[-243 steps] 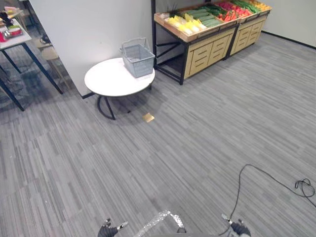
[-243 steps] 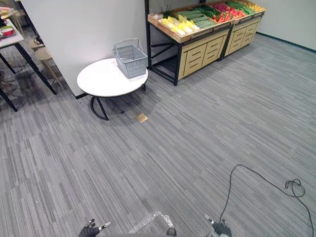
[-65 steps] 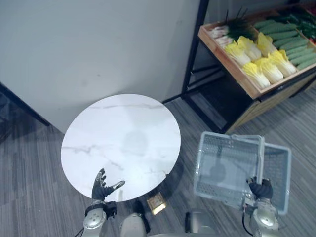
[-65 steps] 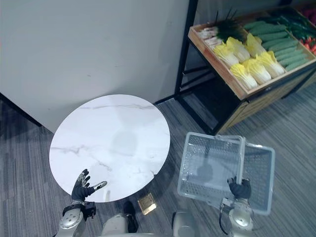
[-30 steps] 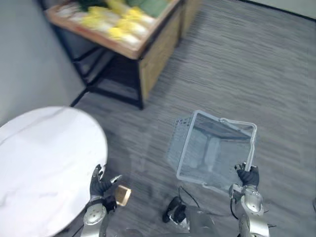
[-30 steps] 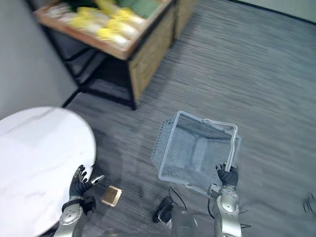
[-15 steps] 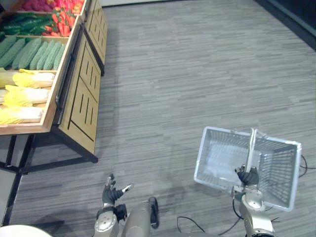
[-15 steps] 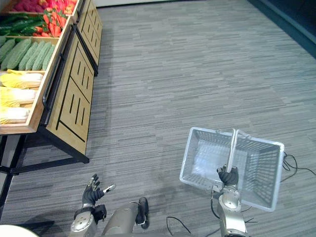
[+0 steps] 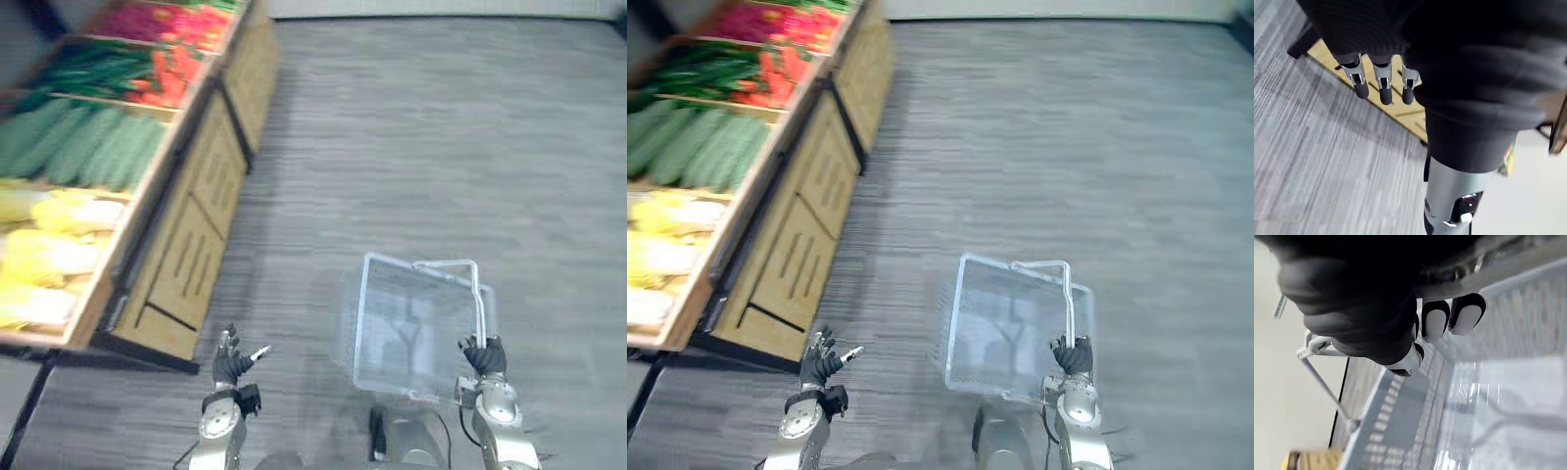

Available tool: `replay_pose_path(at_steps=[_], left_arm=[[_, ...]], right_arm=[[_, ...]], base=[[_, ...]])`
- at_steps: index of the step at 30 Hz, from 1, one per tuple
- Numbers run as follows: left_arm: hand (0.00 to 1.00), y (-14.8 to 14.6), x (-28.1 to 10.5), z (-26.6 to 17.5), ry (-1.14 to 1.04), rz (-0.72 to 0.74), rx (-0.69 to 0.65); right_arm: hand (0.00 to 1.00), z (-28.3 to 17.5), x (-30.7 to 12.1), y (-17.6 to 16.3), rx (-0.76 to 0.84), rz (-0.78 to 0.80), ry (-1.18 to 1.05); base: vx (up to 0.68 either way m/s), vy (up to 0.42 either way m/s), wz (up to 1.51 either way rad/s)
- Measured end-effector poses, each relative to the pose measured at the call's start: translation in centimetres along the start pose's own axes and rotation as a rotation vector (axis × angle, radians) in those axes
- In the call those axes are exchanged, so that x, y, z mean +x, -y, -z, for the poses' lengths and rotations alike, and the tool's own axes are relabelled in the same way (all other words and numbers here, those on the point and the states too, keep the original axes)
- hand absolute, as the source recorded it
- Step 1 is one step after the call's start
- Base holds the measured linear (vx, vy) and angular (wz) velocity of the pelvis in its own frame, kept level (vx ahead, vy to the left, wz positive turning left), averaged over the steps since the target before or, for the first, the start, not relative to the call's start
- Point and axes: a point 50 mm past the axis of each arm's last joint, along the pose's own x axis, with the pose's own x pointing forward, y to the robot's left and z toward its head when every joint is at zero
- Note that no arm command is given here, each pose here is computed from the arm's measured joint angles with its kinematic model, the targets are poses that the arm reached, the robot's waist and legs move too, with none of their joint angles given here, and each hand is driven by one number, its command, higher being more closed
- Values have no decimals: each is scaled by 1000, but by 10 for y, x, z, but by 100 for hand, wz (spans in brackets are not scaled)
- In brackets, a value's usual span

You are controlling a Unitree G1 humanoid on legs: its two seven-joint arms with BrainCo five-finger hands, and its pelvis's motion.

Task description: Pick vegetable in the basket

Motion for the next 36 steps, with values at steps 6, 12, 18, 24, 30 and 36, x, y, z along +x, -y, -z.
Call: replay_pose_path(at_steps=[6, 12, 18, 24, 30, 36], left_arm=[[0, -6, -2, 4, -19, -20, -1], [0, -19, 1, 9, -50, -50, 52], [0, -30, -2, 18, -91, -67, 104], [0, -16, 5, -8, 26, -25, 118], [0, 24, -12, -50, 214, 104, -1], [0, 24, -27, -103, 478, 134, -120]], right_arm=[[100, -7, 9, 32, 83, 155, 15], [100, 10, 17, 31, 66, 155, -68], [100, 32, 10, 26, 30, 145, -165], [100, 33, -6, 17, 57, 106, -151], [100, 21, -5, 36, 68, 150, -92], [100, 37, -19, 60, 61, 232, -148]], base=[[359, 62, 70], [443, 210, 59], [386, 133, 84], [371, -139, 126], [379, -239, 129], [175, -116, 62]])
